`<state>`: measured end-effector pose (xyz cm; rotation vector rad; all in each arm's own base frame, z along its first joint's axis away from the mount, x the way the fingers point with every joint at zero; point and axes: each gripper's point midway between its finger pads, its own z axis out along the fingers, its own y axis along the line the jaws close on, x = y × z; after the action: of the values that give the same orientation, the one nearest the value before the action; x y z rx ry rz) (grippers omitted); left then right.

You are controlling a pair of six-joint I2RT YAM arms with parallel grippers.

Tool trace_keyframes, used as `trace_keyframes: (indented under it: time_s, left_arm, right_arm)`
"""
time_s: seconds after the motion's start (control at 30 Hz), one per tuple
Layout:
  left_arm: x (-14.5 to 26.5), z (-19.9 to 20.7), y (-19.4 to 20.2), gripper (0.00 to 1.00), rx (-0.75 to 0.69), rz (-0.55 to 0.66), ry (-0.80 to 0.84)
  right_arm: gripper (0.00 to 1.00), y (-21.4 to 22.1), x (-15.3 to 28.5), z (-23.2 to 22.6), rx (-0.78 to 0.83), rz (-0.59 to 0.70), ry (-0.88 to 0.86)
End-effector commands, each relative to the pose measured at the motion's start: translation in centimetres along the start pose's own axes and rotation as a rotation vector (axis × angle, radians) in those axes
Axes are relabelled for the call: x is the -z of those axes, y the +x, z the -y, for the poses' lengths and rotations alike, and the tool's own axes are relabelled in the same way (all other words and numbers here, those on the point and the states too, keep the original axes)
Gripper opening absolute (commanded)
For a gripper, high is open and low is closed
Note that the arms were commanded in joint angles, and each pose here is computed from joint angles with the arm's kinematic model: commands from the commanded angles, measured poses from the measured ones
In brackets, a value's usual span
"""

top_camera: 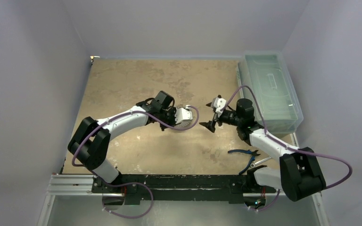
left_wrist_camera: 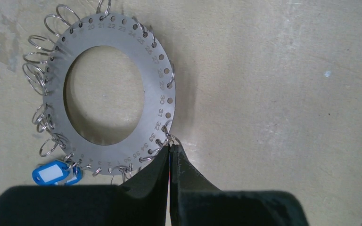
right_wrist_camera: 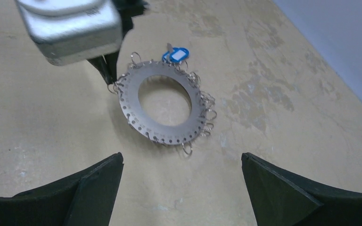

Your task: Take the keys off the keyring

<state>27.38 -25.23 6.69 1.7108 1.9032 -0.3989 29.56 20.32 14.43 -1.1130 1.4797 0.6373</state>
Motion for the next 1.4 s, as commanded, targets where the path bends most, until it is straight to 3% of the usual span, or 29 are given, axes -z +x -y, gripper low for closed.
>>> trace_keyframes:
  time_s: [0.0,0.33,0.7,1.27,1.37]
  left_arm:
    - [1.7,0.6,-2.3,0.00,0.055,0.068,0.033]
    - [4.9,-2.3,-4.6,0.00,0.204,0.212,0.047]
    - [6.5,-2.4,-6.1,0.00,0.258,0.277,0.087]
    - [8.6,-1.0,-8.2,0.00,0.278,0.350,0.165]
    - [8.9,-0.7,-8.2,0.00,0.273,0.353,0.167]
  right_arm:
    - [0.99,-2.5,-1.9,0.2,0.198,0.069,0.018]
    - [0.99,-2.6,-4.1,-2.5,0.321,0.078,-0.046]
    - [0.96,-3.0,-8.1,-5.0,0.504,0.122,-0.019]
    - [0.60,-2.0,-10.4,-4.2,0.571,0.117,0.047]
    - [0.49,-2.2,-10.5,-4.3,0.547,0.122,0.045]
